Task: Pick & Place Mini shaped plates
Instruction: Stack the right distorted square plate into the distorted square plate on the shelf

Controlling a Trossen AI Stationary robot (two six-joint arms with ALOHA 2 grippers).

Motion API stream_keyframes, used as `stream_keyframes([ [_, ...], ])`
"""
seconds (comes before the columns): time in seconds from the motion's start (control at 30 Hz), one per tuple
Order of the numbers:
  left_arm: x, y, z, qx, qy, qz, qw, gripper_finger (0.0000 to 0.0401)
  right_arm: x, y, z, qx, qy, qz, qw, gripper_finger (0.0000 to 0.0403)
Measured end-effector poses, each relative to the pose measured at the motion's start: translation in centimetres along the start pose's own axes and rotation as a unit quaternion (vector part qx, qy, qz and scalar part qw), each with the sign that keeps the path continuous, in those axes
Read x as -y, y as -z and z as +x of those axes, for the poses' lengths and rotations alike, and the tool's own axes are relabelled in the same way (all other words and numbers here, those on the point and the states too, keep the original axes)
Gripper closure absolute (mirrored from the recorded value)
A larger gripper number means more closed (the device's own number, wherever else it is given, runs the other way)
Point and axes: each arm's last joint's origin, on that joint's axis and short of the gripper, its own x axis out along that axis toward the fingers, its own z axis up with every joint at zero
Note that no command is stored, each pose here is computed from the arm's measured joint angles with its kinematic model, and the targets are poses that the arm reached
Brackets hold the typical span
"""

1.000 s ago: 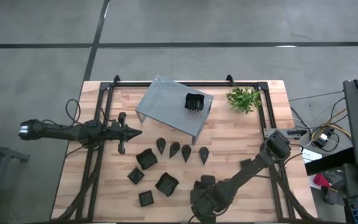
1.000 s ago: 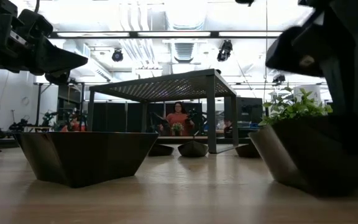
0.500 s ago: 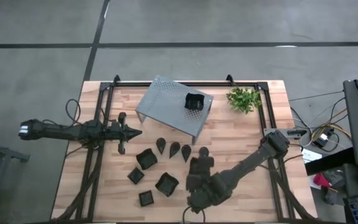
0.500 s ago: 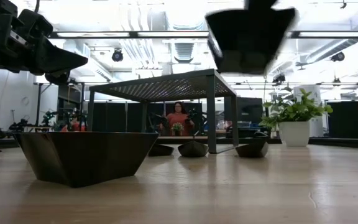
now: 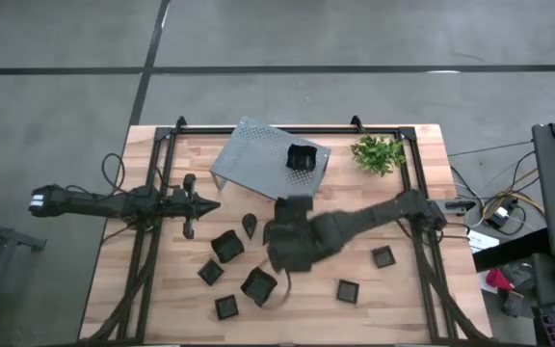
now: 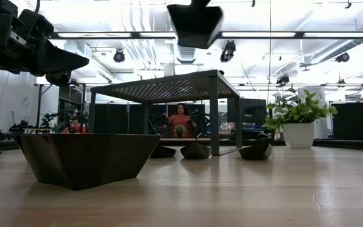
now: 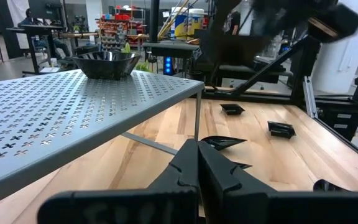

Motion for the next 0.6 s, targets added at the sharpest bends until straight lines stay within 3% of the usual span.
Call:
stream_keyframes([
  [0.2,0.0,0.0,0.0,0.000,0.000,0.000,1.000,0.0401,4.8,-0.5,0.9,-0.023,0.020,-0.016,0.999,0.0394],
  [0.37,0.0,0.0,0.0,0.000,0.000,0.000,1.000,0.0401,9.5,-0.1,1.4,-0.045,0.070,-0.009,0.996,0.0394],
  [0.6,0.0,0.0,0.0,0.000,0.000,0.000,1.000,0.0401,14.3,0.5,2.3,-0.063,0.043,0.005,0.997,0.0394],
])
